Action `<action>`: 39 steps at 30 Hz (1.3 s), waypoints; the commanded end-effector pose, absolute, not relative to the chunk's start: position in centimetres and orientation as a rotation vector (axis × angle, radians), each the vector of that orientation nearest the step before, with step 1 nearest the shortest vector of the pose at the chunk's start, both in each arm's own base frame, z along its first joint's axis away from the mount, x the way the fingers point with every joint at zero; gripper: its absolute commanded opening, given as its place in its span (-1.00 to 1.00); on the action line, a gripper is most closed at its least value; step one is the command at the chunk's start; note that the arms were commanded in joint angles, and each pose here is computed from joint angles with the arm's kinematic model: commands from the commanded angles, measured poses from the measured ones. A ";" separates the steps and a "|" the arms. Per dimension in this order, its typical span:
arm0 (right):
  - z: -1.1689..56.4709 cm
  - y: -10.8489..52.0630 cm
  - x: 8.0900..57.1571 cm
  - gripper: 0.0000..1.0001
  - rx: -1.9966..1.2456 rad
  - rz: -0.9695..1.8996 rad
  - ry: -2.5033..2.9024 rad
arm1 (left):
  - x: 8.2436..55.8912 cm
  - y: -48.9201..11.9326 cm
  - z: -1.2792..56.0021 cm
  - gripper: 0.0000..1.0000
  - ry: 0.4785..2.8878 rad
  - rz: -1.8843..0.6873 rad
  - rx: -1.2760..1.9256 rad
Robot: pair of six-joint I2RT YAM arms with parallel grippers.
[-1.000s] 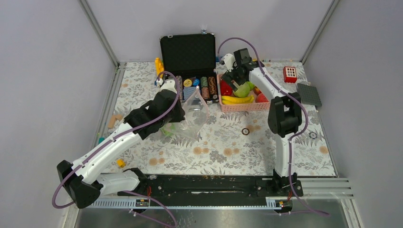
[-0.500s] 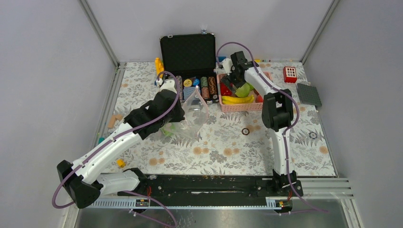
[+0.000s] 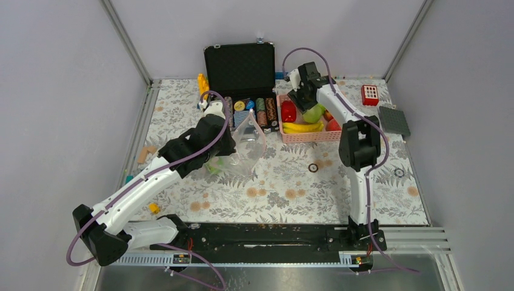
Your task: Place the food in the zip-top bag and seal the zipper
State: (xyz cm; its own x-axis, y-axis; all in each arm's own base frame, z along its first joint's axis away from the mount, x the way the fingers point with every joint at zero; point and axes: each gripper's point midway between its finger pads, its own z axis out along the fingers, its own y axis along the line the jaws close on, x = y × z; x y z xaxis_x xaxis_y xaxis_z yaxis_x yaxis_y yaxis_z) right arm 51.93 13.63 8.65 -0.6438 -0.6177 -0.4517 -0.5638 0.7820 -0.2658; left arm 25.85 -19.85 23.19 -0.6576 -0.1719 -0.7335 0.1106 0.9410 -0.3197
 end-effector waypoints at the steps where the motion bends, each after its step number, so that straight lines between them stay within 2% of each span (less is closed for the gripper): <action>1: 18.9 13.1 51.8 -0.17 -0.669 -0.140 2.233 | 26.8 -20.1 24.3 -1.00 2.191 -0.458 -0.077; 7: 24.9 14.0 48.6 -0.23 -0.498 0.030 2.075 | 26.8 -20.4 24.7 -1.00 2.179 -0.484 -0.071; 16: 34.4 22.6 36.5 -0.21 -0.601 0.837 1.641 | 26.9 -20.8 25.2 -1.00 2.168 -0.503 -0.066; 22: 39.7 24.7 30.4 -0.19 -0.624 1.152 1.428 | 27.0 -21.1 25.3 -1.00 2.159 -0.525 -0.059; 26: 39.3 26.8 27.7 -0.19 -0.637 1.351 1.385 | 26.8 -21.2 25.5 -1.00 2.155 -0.539 -0.056; 33: 36.5 31.4 24.7 -0.20 -0.704 1.458 1.417 | 26.5 -21.6 25.9 -1.00 2.145 -0.582 -0.053; 39: 32.7 32.9 26.9 -0.19 -0.579 1.361 1.542 | 26.0 -22.0 26.4 -1.00 2.130 -0.640 -0.039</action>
State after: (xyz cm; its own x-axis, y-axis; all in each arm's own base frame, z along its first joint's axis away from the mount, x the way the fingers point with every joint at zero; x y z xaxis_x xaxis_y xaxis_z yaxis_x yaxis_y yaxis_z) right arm 25.13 32.33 32.65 -0.4635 0.1784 -0.8680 -0.8504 0.1859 0.4923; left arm 25.93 -21.09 23.76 -0.6474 -0.1980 -0.7360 0.1506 0.9134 -0.3782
